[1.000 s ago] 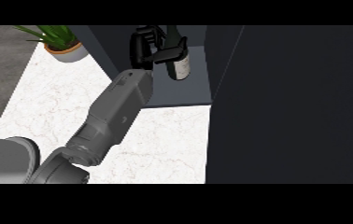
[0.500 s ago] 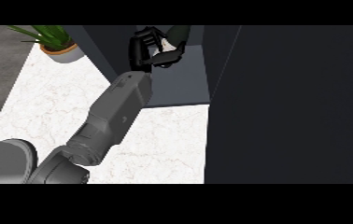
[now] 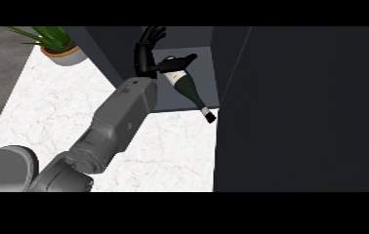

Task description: Pick up the wine, place it into the cabinet and close the cabinet

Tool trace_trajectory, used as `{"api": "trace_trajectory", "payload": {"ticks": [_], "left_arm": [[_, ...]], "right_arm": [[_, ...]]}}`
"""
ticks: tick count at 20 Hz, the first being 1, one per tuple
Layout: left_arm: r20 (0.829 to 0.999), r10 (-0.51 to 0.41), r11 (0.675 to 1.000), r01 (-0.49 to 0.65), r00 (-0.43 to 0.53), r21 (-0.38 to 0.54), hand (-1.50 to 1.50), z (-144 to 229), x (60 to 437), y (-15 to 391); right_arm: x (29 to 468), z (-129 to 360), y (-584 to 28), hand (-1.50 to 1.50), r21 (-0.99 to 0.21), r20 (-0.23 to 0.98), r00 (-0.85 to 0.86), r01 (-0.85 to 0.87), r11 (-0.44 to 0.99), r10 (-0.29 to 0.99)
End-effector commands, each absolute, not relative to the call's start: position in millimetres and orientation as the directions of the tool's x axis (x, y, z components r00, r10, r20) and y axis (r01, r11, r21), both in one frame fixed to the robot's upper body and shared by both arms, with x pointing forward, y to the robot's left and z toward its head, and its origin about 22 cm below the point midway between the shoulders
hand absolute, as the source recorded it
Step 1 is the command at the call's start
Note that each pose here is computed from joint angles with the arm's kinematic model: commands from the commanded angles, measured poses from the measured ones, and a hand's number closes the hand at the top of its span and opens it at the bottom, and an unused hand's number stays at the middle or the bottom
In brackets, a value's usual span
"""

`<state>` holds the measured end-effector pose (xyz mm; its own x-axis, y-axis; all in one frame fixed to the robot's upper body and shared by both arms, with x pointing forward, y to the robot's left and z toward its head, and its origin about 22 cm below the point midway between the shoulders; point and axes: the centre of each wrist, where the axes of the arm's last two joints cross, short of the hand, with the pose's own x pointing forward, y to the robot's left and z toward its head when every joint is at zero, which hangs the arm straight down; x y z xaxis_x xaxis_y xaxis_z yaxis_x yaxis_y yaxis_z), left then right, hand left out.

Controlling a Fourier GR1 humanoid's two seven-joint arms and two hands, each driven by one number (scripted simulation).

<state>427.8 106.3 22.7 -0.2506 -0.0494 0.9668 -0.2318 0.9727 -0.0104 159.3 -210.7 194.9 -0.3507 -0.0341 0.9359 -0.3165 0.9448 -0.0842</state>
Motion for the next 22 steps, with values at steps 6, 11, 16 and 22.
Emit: {"api": "trace_trajectory", "payload": {"ticks": [6, 11, 16, 22], "left_arm": [[0.966, -0.139, 0.958, -0.276, -0.216, 0.076, -1.5, 3.4, 423.4, 146.9], [0.961, -0.121, 0.952, -0.302, -0.247, 0.042, -1.5, -11.3, 413.0, 133.9], [0.962, -0.092, 0.963, -0.27, -0.258, 0.02, -1.5, -9.4, 414.2, 134.6], [0.956, -0.051, 0.976, -0.219, -0.288, -0.014, -1.5, -17.6, 409.9, 142.3]], "right_arm": [[150.0, 196.2, -215.4, -1.5, -0.064, 0.928, -0.367, -0.336, 0.94, -0.068], [147.3, 204.7, -213.1, -1.5, -0.078, 0.931, -0.36, -0.341, 0.937, -0.054], [147.8, 202.6, -209.6, -1.5, -0.08, 0.928, -0.368, -0.345, 0.935, -0.057], [151.4, 200.7, -212.2, -1.5, -0.054, 0.929, -0.363, -0.337, 0.94, -0.077]]}}
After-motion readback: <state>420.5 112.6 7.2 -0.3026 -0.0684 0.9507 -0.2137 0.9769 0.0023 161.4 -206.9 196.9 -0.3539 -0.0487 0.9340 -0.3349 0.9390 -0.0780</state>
